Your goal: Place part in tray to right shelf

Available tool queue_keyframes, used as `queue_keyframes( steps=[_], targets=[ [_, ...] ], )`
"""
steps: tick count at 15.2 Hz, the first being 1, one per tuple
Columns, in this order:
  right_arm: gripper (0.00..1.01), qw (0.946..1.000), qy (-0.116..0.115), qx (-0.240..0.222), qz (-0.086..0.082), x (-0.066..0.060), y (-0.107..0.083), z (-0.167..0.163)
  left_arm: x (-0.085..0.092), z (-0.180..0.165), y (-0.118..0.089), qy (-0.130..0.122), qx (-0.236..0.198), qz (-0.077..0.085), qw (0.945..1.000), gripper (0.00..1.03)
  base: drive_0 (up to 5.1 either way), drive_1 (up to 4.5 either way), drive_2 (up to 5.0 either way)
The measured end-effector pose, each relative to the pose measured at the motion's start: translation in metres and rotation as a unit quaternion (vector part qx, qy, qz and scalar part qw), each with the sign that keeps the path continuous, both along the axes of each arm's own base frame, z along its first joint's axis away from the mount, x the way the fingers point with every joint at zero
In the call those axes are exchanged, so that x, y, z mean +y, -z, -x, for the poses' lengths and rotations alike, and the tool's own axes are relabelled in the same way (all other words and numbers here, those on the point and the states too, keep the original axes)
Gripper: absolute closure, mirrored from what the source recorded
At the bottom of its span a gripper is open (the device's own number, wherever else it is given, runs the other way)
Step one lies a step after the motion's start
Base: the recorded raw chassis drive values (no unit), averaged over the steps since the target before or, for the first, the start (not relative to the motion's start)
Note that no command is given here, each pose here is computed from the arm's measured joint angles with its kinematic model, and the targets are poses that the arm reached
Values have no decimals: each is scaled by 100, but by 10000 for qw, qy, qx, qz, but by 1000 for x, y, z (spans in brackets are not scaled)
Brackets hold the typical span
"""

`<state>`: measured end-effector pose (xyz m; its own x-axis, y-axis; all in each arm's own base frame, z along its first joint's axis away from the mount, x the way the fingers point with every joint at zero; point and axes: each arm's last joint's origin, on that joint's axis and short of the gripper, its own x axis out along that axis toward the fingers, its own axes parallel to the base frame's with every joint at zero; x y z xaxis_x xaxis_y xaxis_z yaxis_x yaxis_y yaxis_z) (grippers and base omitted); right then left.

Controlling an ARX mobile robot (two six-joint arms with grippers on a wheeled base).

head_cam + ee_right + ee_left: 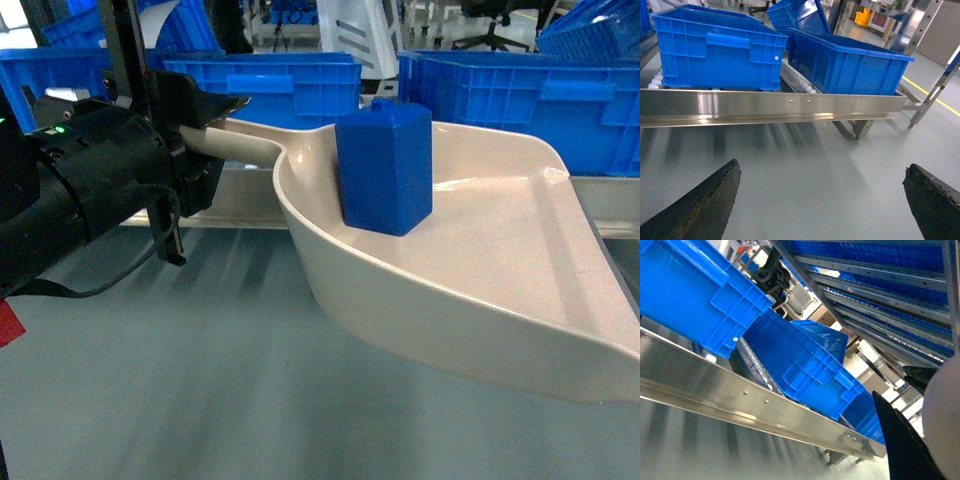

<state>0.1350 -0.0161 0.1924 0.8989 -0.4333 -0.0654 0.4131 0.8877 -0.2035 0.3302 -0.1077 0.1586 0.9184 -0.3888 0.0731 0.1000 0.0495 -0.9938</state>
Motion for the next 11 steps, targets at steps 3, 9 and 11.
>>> queue_keyframes(
  steps=[3,9,11],
  targets=[
    [3,10000,-2,0,0,0,0,0,1,-1,1,-40,38,-8,10000,91,190,269,-457],
    [3,10000,-2,42,-2,0,1,-1,1,-1,1,-38,57,-21,10000,91,17,298,-264],
    [3,10000,-2,31,-1,0,1,-1,2,-1,0,-61,-4,6,10000,91,0,0,0]
  ],
)
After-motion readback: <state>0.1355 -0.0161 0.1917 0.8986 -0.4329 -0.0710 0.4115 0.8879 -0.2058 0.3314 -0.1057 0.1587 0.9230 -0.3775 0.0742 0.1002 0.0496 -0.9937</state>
